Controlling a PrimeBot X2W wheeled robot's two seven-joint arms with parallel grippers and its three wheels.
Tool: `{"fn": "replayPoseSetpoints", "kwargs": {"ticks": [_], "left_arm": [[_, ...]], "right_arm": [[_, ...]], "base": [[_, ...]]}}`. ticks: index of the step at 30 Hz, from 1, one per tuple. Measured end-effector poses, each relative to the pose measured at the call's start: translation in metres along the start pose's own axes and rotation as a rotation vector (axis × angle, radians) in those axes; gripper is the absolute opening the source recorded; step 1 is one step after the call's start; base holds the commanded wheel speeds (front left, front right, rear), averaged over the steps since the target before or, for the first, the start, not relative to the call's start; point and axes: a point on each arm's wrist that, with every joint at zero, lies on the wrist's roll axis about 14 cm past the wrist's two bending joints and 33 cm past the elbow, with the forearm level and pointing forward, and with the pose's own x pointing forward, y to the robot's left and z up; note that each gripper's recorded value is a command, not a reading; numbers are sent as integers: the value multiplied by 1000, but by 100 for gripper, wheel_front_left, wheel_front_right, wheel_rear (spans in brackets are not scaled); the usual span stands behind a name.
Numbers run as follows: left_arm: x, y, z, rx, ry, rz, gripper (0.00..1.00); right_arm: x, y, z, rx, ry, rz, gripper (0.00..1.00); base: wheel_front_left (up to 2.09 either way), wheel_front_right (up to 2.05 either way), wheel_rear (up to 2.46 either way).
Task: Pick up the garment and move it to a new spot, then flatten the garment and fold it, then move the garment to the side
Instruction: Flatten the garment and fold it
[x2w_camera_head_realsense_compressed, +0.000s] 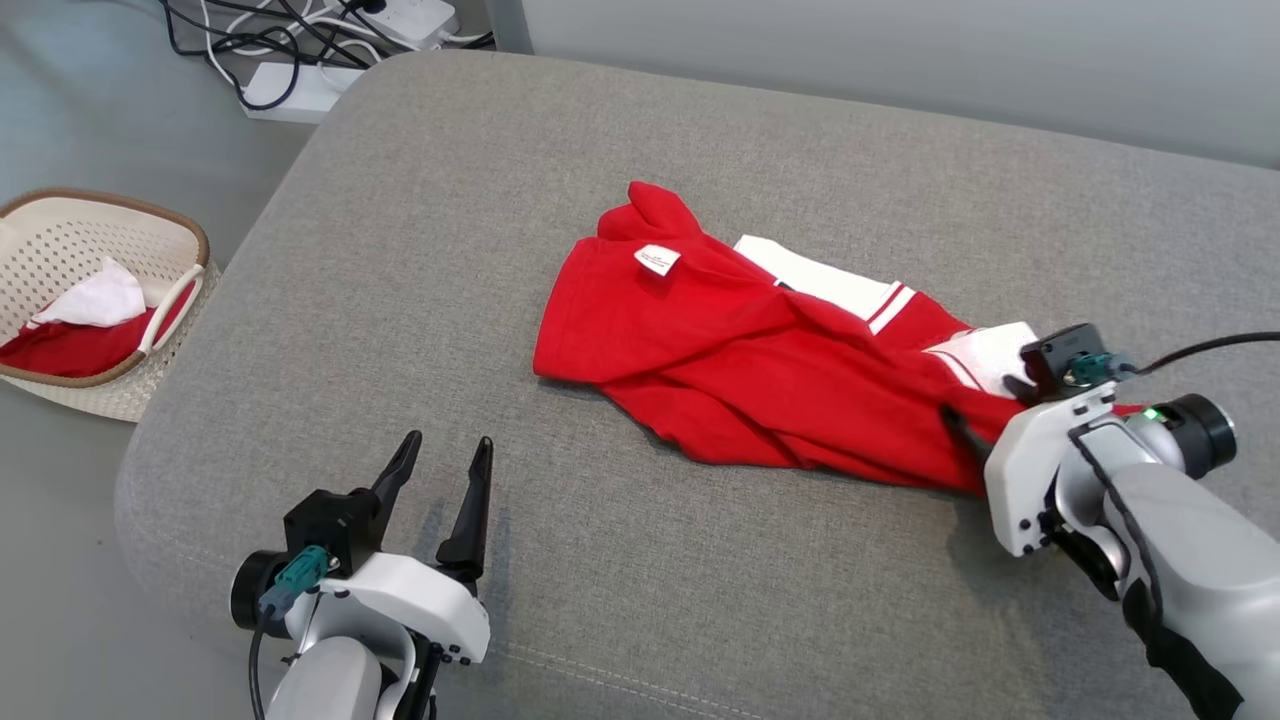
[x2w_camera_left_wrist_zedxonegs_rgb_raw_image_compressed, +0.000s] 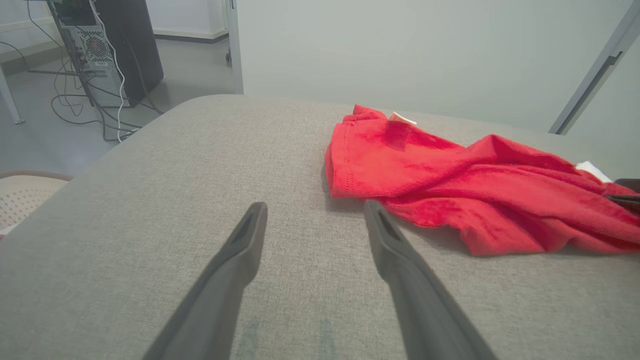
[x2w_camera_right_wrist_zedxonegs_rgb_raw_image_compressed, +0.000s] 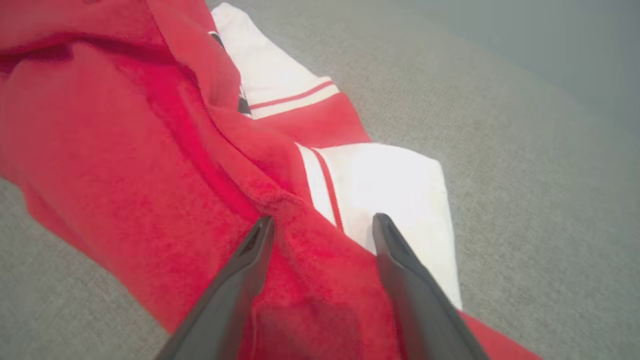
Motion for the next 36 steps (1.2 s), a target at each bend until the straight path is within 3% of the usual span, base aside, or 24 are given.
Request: {"fn": "replayPoseSetpoints", "kwargs": {"ticks": [1, 2, 3, 4, 5, 13, 19, 25, 26, 27, 28, 36], "left_arm": [[0, 1, -1, 0, 3, 2, 100], [1, 1, -2, -1, 5, 4, 100], [1, 1, -2, -1, 7, 4, 100], [2, 0, -3, -2, 8, 3, 100], [3, -1, -3, -3, 8, -2, 100], [17, -29, -3, 5, 11, -90, 100], [29, -54, -7, 9, 21, -160, 100], [45, -76, -3, 11, 17, -221, 100], [47, -78, -4, 13, 22, -228, 100], [49, -80, -5, 16, 25, -233, 100], [52, -83, -6, 24, 31, -239, 100], [98, -109, 9, 84, 31, -314, 100]], "right_arm": [[2, 3, -5, -8, 28, 13, 82], [3, 7, -9, -6, 48, 25, 49], [3, 11, -12, -1, 60, 36, 31], [3, 14, -12, -2, 63, 48, 5], [2, 17, -10, -3, 55, 61, 0], [-26, 8, 11, -30, -134, 70, 0], [-56, -14, -15, -16, -127, 13, 0], [-75, -1, -56, 61, -71, 21, 0], [-77, -2, -64, 78, -57, 14, 27], [-78, -4, -69, 89, -49, 6, 85], [-80, -6, -70, 98, -57, -5, 100], [-84, -42, -51, 123, -154, -116, 100]], "base": [[0, 0, 0], [0, 0, 0], [0, 0, 0], [0, 0, 0], [0, 0, 0], [0, 0, 0], [0, 0, 0], [0, 0, 0], [0, 0, 0], [0, 0, 0], [0, 0, 0], [0, 0, 0]]}}
